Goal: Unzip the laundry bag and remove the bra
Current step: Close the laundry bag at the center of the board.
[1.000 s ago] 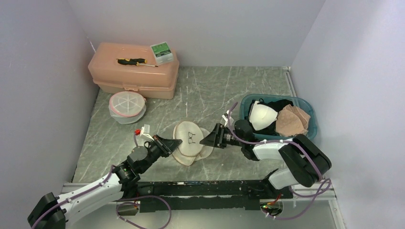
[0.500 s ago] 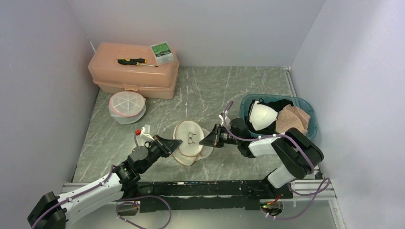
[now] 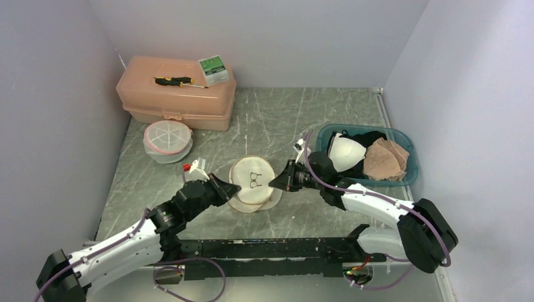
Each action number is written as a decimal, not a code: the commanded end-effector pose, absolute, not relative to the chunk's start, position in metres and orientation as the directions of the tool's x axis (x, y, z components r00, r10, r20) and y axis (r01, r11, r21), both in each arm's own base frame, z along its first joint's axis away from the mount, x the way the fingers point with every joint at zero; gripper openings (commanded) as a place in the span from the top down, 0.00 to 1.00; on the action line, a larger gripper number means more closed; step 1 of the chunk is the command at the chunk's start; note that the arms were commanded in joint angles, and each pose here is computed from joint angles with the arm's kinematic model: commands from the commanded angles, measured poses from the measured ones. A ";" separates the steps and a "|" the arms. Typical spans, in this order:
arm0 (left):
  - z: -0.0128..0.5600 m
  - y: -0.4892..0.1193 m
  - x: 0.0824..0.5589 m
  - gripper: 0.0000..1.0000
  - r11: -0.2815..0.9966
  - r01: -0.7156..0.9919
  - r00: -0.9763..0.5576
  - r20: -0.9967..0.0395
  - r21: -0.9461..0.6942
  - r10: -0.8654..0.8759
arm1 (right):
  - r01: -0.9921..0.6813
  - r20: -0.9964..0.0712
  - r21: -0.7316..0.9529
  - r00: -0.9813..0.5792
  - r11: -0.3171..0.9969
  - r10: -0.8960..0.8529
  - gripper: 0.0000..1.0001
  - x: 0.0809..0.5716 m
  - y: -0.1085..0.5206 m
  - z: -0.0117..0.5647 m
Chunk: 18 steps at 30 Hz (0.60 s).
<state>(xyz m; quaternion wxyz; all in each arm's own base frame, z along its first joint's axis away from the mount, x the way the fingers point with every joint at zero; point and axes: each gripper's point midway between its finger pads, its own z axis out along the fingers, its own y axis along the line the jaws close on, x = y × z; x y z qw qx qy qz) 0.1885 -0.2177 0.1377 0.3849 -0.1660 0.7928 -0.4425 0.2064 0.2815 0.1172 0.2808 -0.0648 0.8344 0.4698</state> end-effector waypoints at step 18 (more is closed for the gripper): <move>0.064 -0.186 0.187 0.71 0.863 -0.114 -0.748 -0.530 -0.492 -0.401 | -0.188 -0.551 0.524 -0.818 0.831 0.162 1.00 0.219 0.218 0.068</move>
